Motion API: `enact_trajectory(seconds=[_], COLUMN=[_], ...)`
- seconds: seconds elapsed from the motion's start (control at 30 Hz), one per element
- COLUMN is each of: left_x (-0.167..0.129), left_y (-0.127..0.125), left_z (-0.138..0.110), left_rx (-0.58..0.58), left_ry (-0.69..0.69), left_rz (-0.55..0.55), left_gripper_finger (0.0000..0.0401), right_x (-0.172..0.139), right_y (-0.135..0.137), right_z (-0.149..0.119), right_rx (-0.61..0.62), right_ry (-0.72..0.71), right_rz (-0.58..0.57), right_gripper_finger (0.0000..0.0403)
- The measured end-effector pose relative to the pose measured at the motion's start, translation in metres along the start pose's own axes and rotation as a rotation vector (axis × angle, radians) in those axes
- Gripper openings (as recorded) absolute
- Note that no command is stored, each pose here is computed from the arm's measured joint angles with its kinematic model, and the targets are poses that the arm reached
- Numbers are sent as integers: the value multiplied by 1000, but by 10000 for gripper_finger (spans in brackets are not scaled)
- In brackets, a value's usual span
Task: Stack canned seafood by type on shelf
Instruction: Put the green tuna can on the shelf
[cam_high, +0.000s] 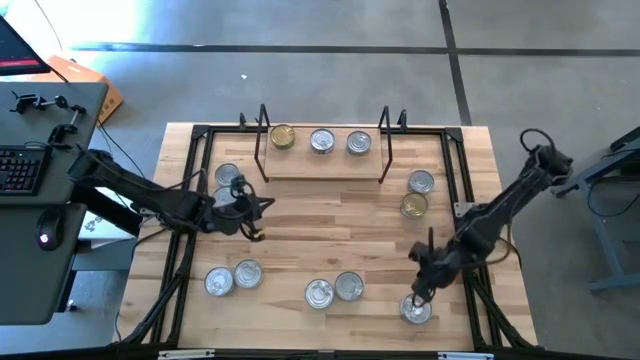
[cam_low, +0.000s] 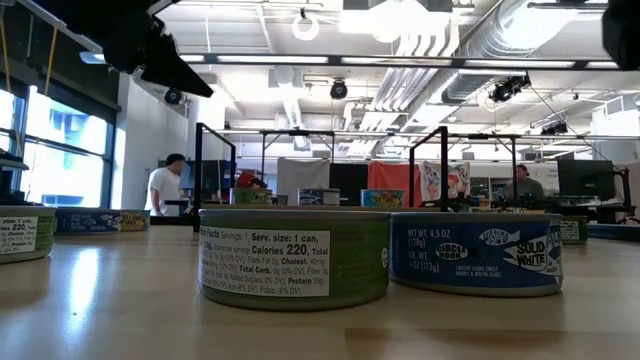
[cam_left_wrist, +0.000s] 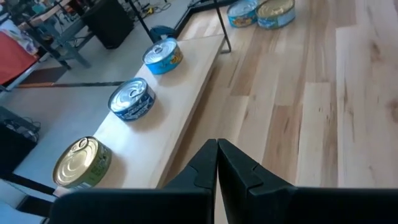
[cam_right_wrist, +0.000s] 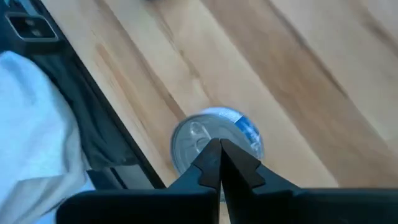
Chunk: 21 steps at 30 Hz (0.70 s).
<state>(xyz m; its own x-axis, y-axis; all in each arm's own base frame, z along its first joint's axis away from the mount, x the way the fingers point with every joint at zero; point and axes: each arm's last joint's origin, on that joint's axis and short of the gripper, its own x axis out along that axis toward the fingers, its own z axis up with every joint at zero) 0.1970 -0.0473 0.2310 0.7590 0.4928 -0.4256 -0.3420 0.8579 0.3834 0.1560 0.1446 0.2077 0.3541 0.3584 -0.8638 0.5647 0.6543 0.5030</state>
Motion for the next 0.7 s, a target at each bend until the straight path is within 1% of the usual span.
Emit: enact_trajectory(seconds=[0.1, 0.17, 0.27, 0.37, 0.47, 0.53, 0.6, 0.7], left_x=[5, 10, 17, 23, 28, 30, 31, 31], left_y=[-3, -5, -9, -13, -17, -19, -20, -22], left_z=[-2, -4, -7, -8, -9, -9, -9, -10], left_rx=[15, 21, 40, 59, 75, 79, 81, 75], left_ry=[22, 39, 65, 79, 79, 75, 78, 84], left_rz=[7, 13, 23, 32, 29, 26, 16, -21], left_gripper_finger=[5, 5, 5, 5, 5, 5, 5, 5], right_x=[12, 23, 41, 57, 71, 80, 88, 95], right_y=[8, 13, 25, 41, 51, 52, 51, 43], right_z=[-2, 3, 18, 37, 55, 65, 72, 79], right_rx=[-26, -89, -271, -466, -601, -646, -657, -657], right_ry=[-9, -97, -280, -375, -440, -438, -407, -356], right_rz=[-37, -40, 13, 109, 200, 236, 255, 223], right_gripper_finger=[0, 0, 0, 0, 0, 0, 0, 0])
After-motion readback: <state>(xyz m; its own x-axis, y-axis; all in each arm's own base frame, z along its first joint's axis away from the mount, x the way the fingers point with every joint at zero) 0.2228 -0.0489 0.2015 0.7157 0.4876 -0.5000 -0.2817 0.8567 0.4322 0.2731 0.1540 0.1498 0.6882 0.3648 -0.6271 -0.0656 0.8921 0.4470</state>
